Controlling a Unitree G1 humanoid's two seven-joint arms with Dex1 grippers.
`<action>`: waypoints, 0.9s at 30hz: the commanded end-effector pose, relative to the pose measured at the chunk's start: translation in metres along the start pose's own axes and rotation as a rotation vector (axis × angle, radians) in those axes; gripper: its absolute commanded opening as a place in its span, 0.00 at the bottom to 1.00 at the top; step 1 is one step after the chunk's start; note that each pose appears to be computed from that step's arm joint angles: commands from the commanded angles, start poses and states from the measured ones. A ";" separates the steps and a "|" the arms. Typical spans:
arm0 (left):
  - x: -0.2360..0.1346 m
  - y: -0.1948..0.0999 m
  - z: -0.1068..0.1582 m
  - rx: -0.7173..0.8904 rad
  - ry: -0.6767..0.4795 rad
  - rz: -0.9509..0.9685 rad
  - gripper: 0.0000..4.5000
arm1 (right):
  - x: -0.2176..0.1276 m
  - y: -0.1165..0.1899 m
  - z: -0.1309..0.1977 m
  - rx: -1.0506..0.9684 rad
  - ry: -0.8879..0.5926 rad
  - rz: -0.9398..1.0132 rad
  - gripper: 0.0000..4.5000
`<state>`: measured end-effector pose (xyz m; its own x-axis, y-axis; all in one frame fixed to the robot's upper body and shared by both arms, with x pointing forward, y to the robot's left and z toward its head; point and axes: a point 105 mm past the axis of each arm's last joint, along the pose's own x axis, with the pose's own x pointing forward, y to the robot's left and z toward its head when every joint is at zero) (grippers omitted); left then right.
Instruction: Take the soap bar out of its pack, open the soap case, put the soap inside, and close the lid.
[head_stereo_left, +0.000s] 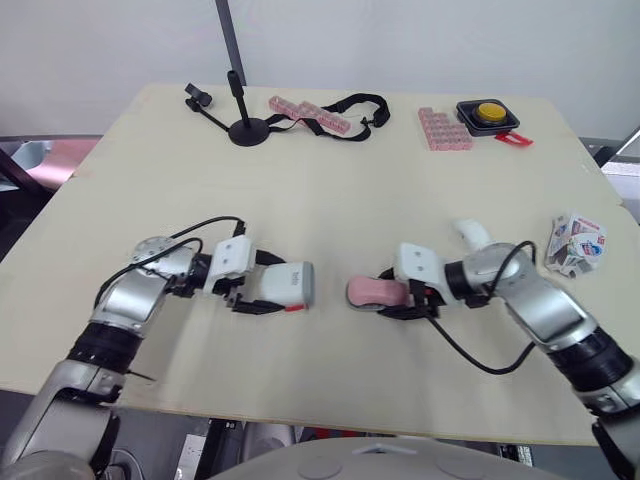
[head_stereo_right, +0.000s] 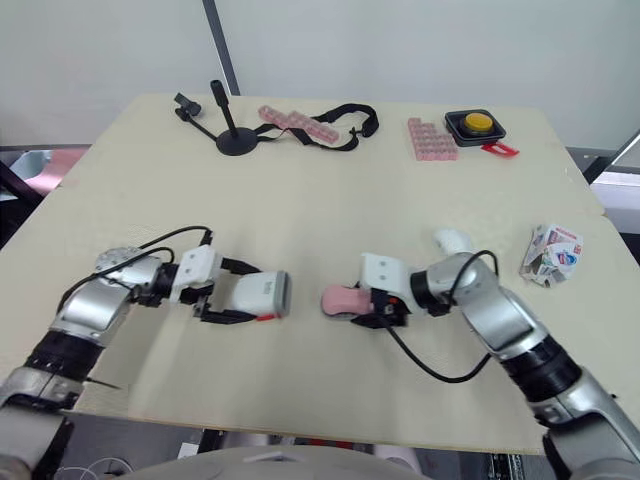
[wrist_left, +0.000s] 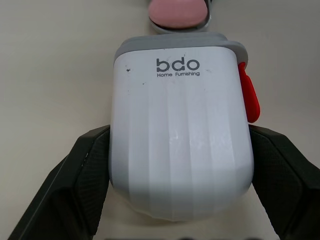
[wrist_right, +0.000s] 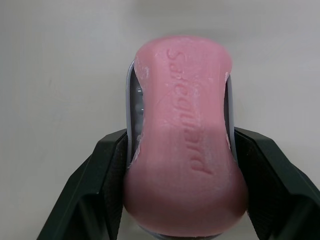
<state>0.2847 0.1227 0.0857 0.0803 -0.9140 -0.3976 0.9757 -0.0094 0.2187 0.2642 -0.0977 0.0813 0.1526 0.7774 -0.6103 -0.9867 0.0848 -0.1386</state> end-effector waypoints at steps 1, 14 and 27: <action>0.012 0.007 0.014 0.045 -0.013 -0.021 0.77 | -0.018 -0.002 0.012 -0.064 -0.029 -0.020 0.57; 0.050 0.013 0.028 0.099 -0.021 -0.096 0.77 | -0.029 -0.001 0.022 -0.057 -0.056 -0.061 0.57; 0.062 0.015 0.040 0.126 -0.058 -0.104 0.77 | -0.022 -0.004 0.019 -0.022 0.031 -0.068 0.57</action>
<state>0.2931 0.0519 0.0878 -0.0456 -0.9199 -0.3895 0.9584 -0.1503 0.2427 0.2615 -0.1050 0.1001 0.1985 0.7541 -0.6261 -0.9796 0.1321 -0.1516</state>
